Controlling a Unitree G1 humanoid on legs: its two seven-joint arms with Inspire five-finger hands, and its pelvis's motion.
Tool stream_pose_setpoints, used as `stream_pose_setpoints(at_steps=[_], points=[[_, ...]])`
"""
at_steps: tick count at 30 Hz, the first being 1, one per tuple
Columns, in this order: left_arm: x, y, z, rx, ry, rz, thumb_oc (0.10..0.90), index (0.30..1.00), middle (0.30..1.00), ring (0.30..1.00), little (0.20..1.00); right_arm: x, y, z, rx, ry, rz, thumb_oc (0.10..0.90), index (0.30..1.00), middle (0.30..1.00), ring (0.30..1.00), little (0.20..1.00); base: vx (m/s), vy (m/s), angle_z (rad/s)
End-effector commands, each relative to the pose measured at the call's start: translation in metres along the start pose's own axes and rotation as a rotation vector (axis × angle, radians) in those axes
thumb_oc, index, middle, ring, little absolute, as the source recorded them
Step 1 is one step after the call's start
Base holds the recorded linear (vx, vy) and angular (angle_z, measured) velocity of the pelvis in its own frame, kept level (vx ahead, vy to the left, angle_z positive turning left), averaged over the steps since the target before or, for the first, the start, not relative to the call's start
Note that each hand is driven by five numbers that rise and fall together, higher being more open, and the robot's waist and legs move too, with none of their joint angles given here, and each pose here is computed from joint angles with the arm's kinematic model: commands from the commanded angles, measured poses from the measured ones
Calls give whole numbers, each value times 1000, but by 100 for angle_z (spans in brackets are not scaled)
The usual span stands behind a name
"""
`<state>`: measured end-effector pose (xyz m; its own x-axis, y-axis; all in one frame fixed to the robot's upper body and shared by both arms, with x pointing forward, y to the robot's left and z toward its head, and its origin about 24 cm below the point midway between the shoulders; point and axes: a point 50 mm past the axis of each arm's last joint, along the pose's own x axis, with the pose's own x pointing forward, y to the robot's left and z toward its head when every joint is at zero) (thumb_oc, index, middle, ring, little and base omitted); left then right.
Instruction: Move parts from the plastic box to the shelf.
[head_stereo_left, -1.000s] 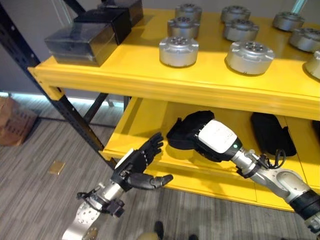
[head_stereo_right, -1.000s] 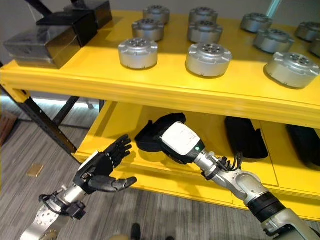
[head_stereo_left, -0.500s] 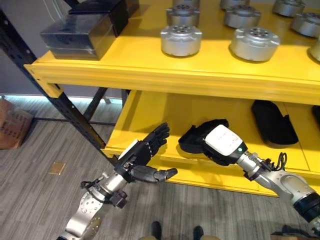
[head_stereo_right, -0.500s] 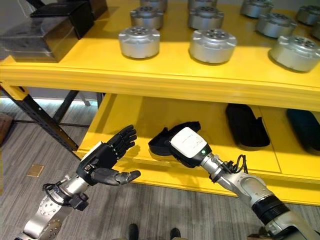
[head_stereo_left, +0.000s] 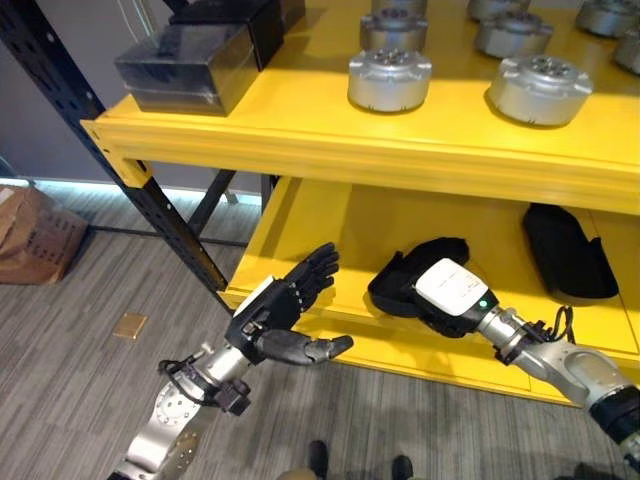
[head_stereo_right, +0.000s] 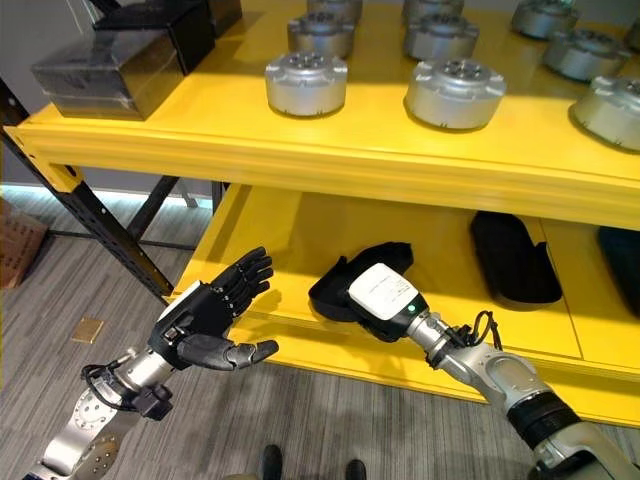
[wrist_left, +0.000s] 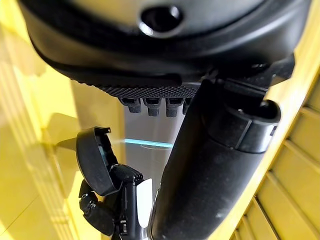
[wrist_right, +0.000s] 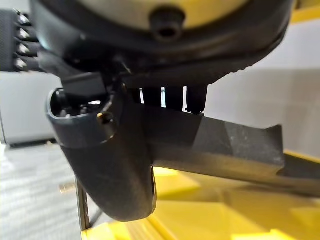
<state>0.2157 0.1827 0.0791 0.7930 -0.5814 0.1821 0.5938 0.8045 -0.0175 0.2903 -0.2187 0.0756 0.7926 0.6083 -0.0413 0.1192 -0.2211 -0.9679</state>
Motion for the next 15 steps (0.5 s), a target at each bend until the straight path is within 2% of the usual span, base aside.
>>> stream_pose_setpoints(at_steps=[1, 9, 15], points=[[20, 0, 46, 60, -274, -87, 900, 1000, 1000, 1000, 1000, 21, -50, -25, -138, -30, -141, 400, 300, 300, 300, 300, -174, -39, 1], [27, 0, 53, 86, -311, -117, 900, 1000, 1000, 1000, 1000, 24, -56, -48, -307, -26, -35, 400, 300, 300, 300, 300, -78, -50, -2], [26, -1, 52, 86, -308, -122, 900, 1000, 1000, 1000, 1000, 22, -55, -52, -354, -30, -17, 400, 300, 300, 300, 300, -4, -21, -1]])
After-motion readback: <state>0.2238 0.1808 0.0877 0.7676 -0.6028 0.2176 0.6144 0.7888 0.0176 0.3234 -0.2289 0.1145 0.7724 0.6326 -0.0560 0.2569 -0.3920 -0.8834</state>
